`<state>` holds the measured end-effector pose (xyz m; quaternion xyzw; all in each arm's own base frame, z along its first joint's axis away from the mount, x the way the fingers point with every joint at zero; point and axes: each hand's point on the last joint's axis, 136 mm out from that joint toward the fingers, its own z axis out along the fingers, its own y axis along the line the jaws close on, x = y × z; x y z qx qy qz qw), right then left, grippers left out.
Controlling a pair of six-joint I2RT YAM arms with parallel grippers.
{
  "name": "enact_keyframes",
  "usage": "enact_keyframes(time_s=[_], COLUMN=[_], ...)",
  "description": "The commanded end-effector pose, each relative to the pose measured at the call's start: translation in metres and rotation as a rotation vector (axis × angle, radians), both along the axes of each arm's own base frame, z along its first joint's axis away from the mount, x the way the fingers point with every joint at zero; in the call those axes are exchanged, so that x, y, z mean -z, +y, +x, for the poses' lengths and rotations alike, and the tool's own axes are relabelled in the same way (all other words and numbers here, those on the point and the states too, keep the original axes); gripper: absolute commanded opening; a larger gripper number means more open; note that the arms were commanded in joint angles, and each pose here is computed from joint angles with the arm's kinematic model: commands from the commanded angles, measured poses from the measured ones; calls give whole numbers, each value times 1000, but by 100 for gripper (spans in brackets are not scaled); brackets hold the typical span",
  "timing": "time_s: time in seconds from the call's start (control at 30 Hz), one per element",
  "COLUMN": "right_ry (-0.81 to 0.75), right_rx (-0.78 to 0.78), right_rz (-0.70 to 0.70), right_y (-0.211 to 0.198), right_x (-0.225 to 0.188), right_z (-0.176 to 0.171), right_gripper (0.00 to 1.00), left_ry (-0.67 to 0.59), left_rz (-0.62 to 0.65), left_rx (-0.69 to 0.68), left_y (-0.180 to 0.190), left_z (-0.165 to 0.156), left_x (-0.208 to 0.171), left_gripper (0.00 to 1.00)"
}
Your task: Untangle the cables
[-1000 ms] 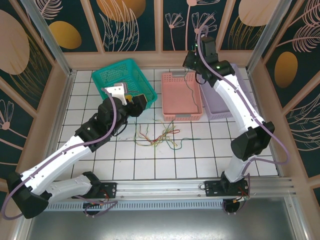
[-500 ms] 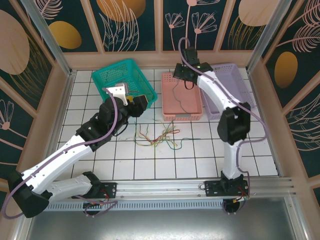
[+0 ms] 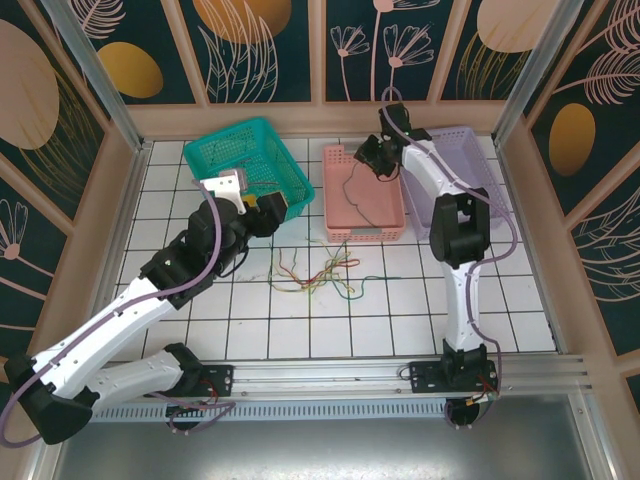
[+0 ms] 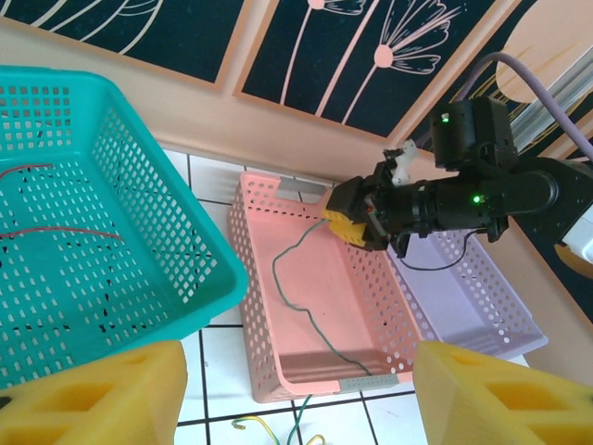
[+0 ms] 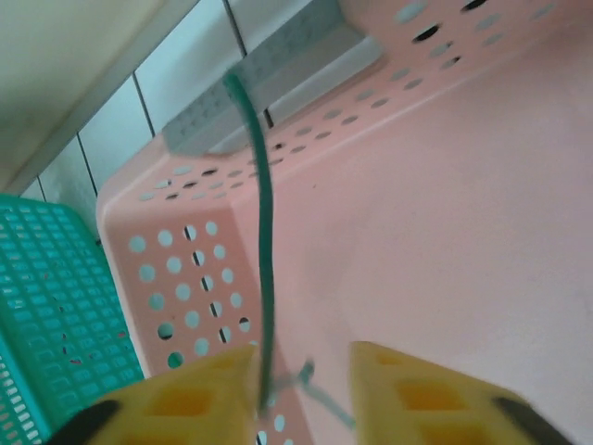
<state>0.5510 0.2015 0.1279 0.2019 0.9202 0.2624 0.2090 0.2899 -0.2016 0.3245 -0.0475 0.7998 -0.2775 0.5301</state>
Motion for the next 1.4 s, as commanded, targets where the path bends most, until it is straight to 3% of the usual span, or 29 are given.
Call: enact_keyframes(time_s=[0.0, 0.2, 0.37, 0.47, 0.63, 0.8, 0.93, 1.13, 1.37], right_ry=[-54, -130, -200, -246, -279, -238, -254, -59, 20], right_rx=[2, 45, 59, 74, 13, -130, -265, -334, -350], right_rz=[40, 6, -70, -110, -138, -221, -283, -444, -533], right_y=[8, -7, -19, -32, -36, -18, -6, -16, -14], right_x=[-38, -78, -102, -107, -98, -56, -33, 36, 76], right_z=[3, -9, -27, -47, -88, -131, -115, -66, -42], right_gripper=[45, 51, 33, 30, 27, 30, 42, 41, 40], left_ry=[24, 101, 133, 161, 234, 377, 393, 382, 344], left_rz=[1, 8, -2, 6, 5, 23, -26, -24, -37], left_rx=[-30, -63, -83, -124, -155, -164, -125, -106, -117], left_y=[6, 9, 12, 19, 25, 22, 10, 1, 5], left_z=[0, 0, -1, -2, -8, -17, -16, -9, -8], left_x=[4, 25, 33, 40, 59, 104, 112, 105, 92], left_gripper=[67, 68, 67, 65, 62, 61, 60, 59, 59])
